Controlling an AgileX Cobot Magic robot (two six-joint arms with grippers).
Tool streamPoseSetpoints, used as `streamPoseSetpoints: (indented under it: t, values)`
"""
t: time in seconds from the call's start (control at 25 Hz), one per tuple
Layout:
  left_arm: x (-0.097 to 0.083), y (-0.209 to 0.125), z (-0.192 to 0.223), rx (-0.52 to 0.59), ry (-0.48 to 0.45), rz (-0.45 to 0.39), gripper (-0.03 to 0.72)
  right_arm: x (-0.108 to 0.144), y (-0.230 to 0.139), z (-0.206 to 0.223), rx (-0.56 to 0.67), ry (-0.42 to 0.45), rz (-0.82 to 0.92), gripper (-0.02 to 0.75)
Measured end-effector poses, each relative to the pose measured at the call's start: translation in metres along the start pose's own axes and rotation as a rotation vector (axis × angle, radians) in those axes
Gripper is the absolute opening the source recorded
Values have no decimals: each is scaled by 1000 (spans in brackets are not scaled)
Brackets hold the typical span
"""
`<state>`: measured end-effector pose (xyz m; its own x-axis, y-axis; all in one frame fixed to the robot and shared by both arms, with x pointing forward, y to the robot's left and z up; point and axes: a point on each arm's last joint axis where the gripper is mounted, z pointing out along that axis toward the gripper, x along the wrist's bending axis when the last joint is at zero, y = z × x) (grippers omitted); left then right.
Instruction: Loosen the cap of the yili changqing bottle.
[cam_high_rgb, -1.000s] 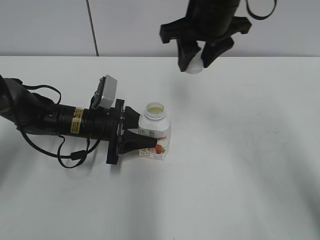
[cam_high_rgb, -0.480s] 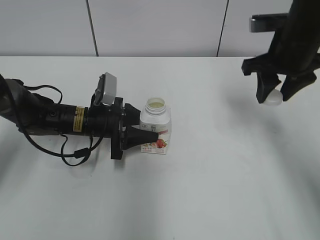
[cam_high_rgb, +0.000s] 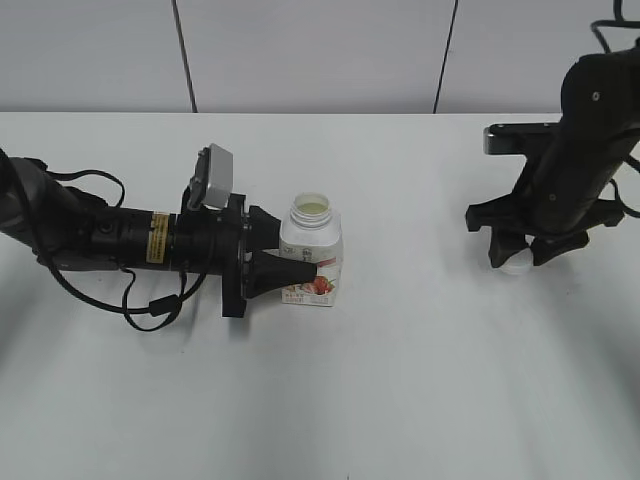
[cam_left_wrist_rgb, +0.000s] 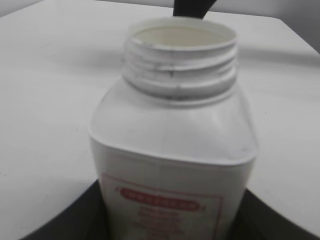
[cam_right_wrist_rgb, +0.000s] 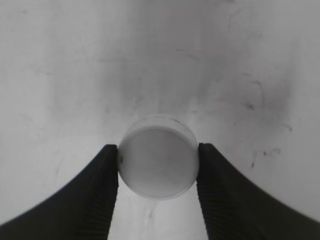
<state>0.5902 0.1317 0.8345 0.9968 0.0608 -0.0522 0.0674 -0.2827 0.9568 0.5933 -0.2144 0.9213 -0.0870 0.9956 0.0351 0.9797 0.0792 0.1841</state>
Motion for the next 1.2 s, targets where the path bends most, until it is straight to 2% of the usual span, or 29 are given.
streamPoseSetpoints:
  t: [0.2,0.52,0.6,0.72,0.88,0.96,1.12,1.2]
  values:
    - [0,0,0,-1,1,0,351,1,5,25,-30,7,5,385]
    - [0,0,0,-1,2,-1,351,2,6,30,-41,19,17,386]
    - [0,0,0,-1,2,-1,351,2,6,30,-40,23,14,432]
    - [0,0,0,-1,2,-1,351,3,6,30,-39,35,17,557]
    - [-1,0,0,4,-6,3,353,5,6,30,-34,50,25,601]
    - [-2,-1,-2,10,-23,11,386,5,5,30,-24,56,33,602]
    - [-1,-6,-11,31,-51,0,524,7,2,26,-2,67,33,600]
    - [1,-9,-20,42,-44,-17,563,7,3,18,-17,72,30,596]
